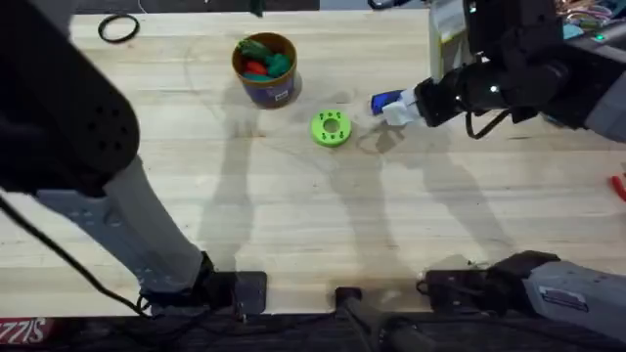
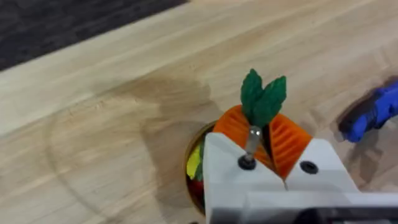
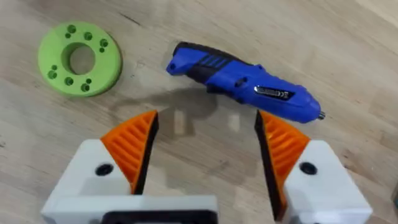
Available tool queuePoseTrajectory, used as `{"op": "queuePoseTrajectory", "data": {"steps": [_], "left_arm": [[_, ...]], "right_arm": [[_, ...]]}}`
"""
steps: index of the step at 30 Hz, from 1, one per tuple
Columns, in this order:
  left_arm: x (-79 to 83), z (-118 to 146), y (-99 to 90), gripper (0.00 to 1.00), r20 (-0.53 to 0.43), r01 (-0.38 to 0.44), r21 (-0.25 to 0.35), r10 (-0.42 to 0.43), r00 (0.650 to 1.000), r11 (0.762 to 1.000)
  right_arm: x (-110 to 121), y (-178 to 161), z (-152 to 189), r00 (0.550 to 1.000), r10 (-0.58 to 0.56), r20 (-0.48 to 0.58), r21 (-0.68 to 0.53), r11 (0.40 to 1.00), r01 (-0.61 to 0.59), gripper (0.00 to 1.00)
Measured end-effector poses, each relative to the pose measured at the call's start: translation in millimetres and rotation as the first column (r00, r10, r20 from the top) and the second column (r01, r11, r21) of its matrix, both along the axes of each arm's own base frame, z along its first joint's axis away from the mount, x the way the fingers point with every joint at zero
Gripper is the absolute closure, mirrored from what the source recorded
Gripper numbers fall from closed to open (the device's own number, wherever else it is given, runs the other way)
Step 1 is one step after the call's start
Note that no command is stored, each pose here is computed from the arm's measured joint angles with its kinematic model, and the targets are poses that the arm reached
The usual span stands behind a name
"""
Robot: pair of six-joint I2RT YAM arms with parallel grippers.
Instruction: Pick up the gripper from the table and insert it into the empty holder that is missing its gripper. Then pick up a screw, insert it into the mounting hole, and use the screwdriver to tighten it. Finally, clean up the table by picking up the vegetable and placing it into the bucket.
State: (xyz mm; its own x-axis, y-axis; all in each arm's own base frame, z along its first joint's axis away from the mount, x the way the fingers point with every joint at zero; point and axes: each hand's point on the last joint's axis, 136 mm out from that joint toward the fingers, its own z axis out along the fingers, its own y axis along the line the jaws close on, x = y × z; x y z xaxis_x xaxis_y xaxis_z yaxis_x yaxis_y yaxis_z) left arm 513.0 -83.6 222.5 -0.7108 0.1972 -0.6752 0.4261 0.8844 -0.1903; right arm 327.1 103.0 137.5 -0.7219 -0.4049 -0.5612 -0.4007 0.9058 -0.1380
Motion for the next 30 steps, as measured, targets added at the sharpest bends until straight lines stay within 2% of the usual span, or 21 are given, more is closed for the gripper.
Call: {"op": "queuePoseTrajectory", "data": {"steps": [5,8,9,19,20,22,24,26,30], "left_arm": [[-4.8,-39,1.6,0.985,-0.122,-0.012,0.016,0.014,0.992,1.000],[-10.9,-57,4.0,0.985,-0.188,-0.020,0.028,0.025,0.982,0.999],[-17.5,-70,5.4,0.985,-0.242,-0.022,0.037,0.031,0.970,0.999],[-32.4,-86,12.8,0.977,-0.326,-0.033,0.082,0.058,0.944,0.996],[-35.0,-86,13.0,0.815,-0.336,-0.030,0.085,0.057,0.940,0.996],[-35.7,-86,13.1,0.703,-0.339,-0.032,0.084,0.059,0.939,0.996],[-36.0,-85,11.7,0.489,-0.339,-0.029,0.078,0.054,0.939,0.997],[-36.1,-83,11.3,0.319,-0.337,-0.028,0.079,0.054,0.940,0.996],[-34.7,-83,11.7,0.225,-0.331,-0.033,0.081,0.058,0.942,0.996]], "right_arm": [[0,0,0,1.000,0.000,0.000,0.000,1.000,0.000,0.068],[0,0,0,1.000,0.000,0.000,0.000,1.000,0.000,0.068],[0,0,0,1.000,0.000,0.000,0.000,1.000,0.000,0.068],[0,0,0,1.000,0.000,0.000,0.000,1.000,0.000,0.068],[0,0,0,1.000,0.000,0.000,0.000,1.000,0.000,0.068],[0,0,0,1.000,0.000,0.000,0.000,1.000,0.000,0.068],[0,0,0,1.000,0.000,0.000,0.000,1.000,0.000,0.068],[0,0,0,1.000,0.000,0.000,0.000,1.000,0.000,0.068],[0,0,0,1.000,0.000,0.000,0.000,1.000,0.000,0.068]]}}
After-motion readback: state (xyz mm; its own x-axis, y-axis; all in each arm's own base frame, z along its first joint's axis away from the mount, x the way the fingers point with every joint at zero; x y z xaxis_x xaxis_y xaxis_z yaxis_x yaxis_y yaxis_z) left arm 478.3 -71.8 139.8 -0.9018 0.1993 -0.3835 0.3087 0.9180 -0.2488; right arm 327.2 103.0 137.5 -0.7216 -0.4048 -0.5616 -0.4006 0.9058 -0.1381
